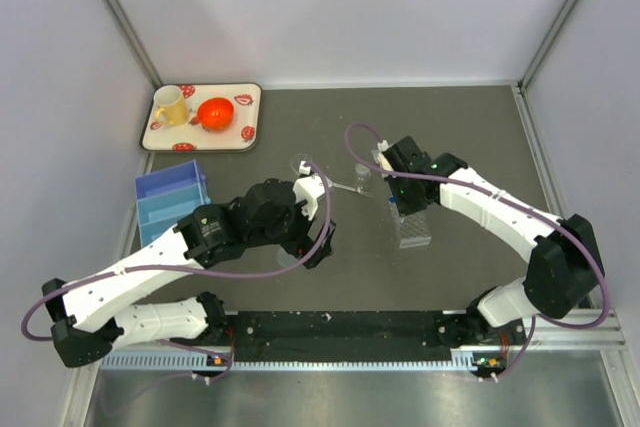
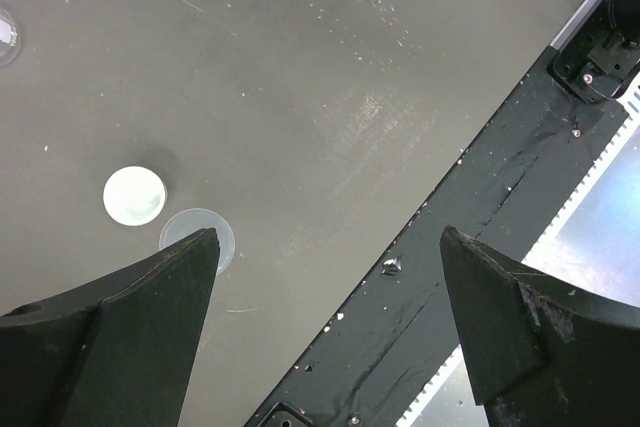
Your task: Organize the chemistry lab equipment
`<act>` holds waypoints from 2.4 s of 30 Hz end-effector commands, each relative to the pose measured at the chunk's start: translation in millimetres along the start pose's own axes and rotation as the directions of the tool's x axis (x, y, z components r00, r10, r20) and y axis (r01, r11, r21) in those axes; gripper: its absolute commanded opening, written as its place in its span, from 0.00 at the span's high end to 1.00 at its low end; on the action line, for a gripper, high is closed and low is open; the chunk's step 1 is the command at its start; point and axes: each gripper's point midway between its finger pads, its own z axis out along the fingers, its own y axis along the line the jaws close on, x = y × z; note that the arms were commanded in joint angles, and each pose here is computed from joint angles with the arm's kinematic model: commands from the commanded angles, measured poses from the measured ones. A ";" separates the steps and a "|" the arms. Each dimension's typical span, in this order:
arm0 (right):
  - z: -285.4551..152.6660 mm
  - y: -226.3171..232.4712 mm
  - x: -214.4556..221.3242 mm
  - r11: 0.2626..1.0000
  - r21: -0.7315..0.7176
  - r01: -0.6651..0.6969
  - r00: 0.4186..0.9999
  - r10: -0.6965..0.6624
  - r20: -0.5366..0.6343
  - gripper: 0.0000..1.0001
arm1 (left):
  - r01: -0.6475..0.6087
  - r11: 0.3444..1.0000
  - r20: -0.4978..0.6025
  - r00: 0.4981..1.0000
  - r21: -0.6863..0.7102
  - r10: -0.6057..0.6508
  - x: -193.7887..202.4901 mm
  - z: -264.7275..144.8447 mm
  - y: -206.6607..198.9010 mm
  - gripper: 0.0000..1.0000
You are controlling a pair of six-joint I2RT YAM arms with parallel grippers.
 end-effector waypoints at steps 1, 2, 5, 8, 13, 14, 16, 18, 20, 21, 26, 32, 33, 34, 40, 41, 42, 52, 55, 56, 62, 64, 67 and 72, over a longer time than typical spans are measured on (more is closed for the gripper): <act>2.2 3.9 -4.7 1.000 -0.021 -0.021 0.999 0.021 0.024 1.00 | 0.004 1.000 0.055 0.998 0.015 -0.005 -16.3 -2.3 -3.6 0.03; 2.4 3.7 -4.2 1.000 -0.018 -0.018 1.000 0.018 0.025 1.00 | 0.004 1.000 0.053 0.999 0.015 -0.005 -16.0 -2.3 -3.5 0.03; 3.3 3.8 0.3 1.000 -0.018 -0.017 1.000 0.017 0.018 1.00 | 0.007 1.000 0.056 0.998 0.016 -0.008 -16.4 -3.1 -3.4 0.03; 3.9 3.3 4.1 1.000 -0.015 -0.019 1.000 0.019 0.013 1.00 | 0.008 1.000 0.057 0.998 0.018 -0.009 -16.7 -3.1 -3.9 0.03; 6.4 3.8 10.9 1.000 -0.010 -0.013 1.000 0.013 0.002 1.00 | 0.008 1.000 0.057 0.998 0.018 -0.009 -16.7 -3.1 -3.9 0.03; 7.2 4.4 12.4 1.000 -0.008 -0.014 1.000 0.014 -0.002 1.00 | 0.008 1.000 0.054 0.998 0.017 -0.009 -15.8 -2.9 -3.6 0.03; 9.1 4.0 14.3 1.000 -0.006 -0.014 1.000 0.014 -0.005 1.00 | 0.008 1.000 0.057 0.998 0.018 -0.009 -16.3 -3.3 -3.8 0.03; 10.3 3.8 16.8 1.000 -0.004 -0.013 1.000 0.013 -0.009 1.00 | 0.010 1.000 0.052 0.999 0.018 -0.011 -15.3 -2.2 -3.9 0.03; 11.3 4.6 17.6 1.000 -0.005 -0.014 1.000 0.014 -0.010 1.00 | 0.010 1.000 0.049 0.999 0.018 -0.011 -14.5 -1.4 -3.7 0.03; 12.1 4.5 18.9 1.000 -0.004 -0.015 1.000 0.015 -0.015 1.00 | 0.010 1.000 0.049 0.999 0.018 -0.011 -14.5 -1.4 -3.7 0.03; 14.8 5.9 20.6 1.000 -0.008 -0.013 1.000 0.013 -0.020 1.00 | 0.010 1.000 0.052 0.999 0.018 -0.011 -15.7 -2.0 -4.0 0.03; 17.6 6.3 22.4 1.000 -0.009 -0.014 0.999 0.014 -0.029 1.00 | 0.010 1.000 0.046 0.999 0.018 -0.011 -14.4 -0.5 -4.0 0.03; 18.5 6.2 23.4 1.000 -0.008 -0.014 0.999 0.013 -0.033 1.00 | 0.010 1.000 0.048 0.999 0.017 -0.011 -14.9 -0.4 -3.8 0.03; 18.7 6.3 24.0 1.000 -0.007 -0.012 0.999 0.012 -0.034 1.00 | 0.011 1.000 0.046 0.999 0.018 -0.012 -14.4 -0.5 -4.0 0.03; 19.2 7.4 23.7 1.000 -0.012 -0.015 0.999 0.015 -0.034 0.92 | 0.011 1.000 0.049 0.999 0.018 -0.012 -16.0 -0.9 -4.1 0.03; 18.5 7.8 23.0 1.000 -0.014 -0.016 0.999 0.016 -0.032 0.89 | 0.011 1.000 0.052 0.999 0.018 -0.012 -16.6 -1.3 -4.2 0.03; 19.0 7.5 23.1 1.000 -0.013 -0.019 0.999 0.018 -0.033 0.87 | 0.011 1.000 0.048 0.999 0.017 -0.012 -15.5 -0.6 -4.0 0.03; 4.3 8.4 15.9 1.000 -0.013 -0.012 1.000 0.012 -0.004 0.70 | 0.014 1.000 0.055 0.998 0.019 -0.015 -19.5 -4.0 -5.0 0.03; -8.0 9.5 8.7 1.000 -0.007 -0.006 1.000 0.006 0.025 0.68 | 0.016 0.999 0.051 0.999 0.050 -0.018 -19.0 -6.0 -10.5 0.03; -15.3 10.8 6.8 1.000 -0.005 0.004 1.000 -0.004 0.030 0.67 | 0.016 0.999 0.052 0.998 0.052 -0.018 -19.5 -7.1 -10.9 0.03; -55.3 20.2 -0.5 0.999 0.004 0.040 0.994 -0.041 0.098 0.63 | 0.027 0.998 0.053 0.998 0.056 -0.030 -21.3 -9.9 -12.4 0.03; -67.3 24.8 1.5 0.999 -0.001 0.052 0.992 -0.051 0.118 0.63 | 0.033 0.998 0.056 0.998 0.061 -0.037 -22.7 -12.2 -13.5 0.03; -82.1 30.5 8.0 0.998 -0.023 0.056 0.989 -0.052 0.141 0.62 | 0.043 0.997 0.069 0.996 0.070 -0.048 -25.8 -17.8 -15.4 0.03; -73.9 57.4 33.9 0.991 -0.113 0.070 0.993 -0.059 0.101 0.61 | 0.065 0.995 0.081 0.994 0.075 -0.071 -28.0 -22.0 -16.8 0.03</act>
